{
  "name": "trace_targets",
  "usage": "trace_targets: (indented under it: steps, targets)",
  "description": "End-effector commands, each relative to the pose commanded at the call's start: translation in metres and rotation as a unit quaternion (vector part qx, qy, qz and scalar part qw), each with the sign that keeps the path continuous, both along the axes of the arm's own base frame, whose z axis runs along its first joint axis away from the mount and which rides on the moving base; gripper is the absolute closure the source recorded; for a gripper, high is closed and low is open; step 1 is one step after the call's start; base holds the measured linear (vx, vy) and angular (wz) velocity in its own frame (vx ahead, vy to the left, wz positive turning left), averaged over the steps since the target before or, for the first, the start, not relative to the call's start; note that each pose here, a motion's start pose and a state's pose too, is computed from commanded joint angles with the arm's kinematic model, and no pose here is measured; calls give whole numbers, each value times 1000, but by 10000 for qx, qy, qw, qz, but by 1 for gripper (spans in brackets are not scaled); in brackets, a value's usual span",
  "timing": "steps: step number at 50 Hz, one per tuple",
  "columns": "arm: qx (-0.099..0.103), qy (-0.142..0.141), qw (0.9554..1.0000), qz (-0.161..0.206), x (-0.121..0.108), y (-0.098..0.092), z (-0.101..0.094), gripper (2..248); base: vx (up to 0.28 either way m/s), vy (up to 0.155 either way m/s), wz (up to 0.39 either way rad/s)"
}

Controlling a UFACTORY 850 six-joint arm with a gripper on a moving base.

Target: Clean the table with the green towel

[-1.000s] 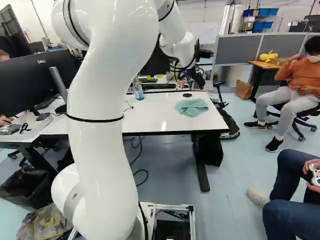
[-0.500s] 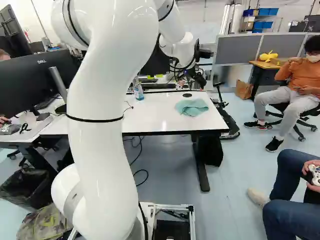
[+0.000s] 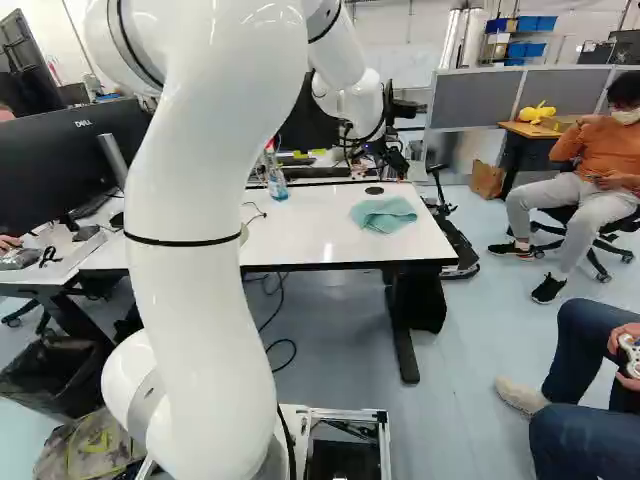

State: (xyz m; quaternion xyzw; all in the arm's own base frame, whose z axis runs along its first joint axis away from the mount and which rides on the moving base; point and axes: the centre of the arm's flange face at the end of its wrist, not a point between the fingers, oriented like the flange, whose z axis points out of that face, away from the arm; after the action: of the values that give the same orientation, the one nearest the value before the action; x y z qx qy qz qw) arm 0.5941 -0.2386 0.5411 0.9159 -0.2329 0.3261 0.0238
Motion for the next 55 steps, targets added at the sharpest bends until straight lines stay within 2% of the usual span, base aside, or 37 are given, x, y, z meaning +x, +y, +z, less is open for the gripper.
trace_targets:
  steps: [30, 55]
  targets:
    - [-262, -321, 9989, 241, -26, 43, -20, 3, 0, 0, 0]
    - [-559, -757, 9939, 578, -70, 96, -48, 3, 0, 0, 0]
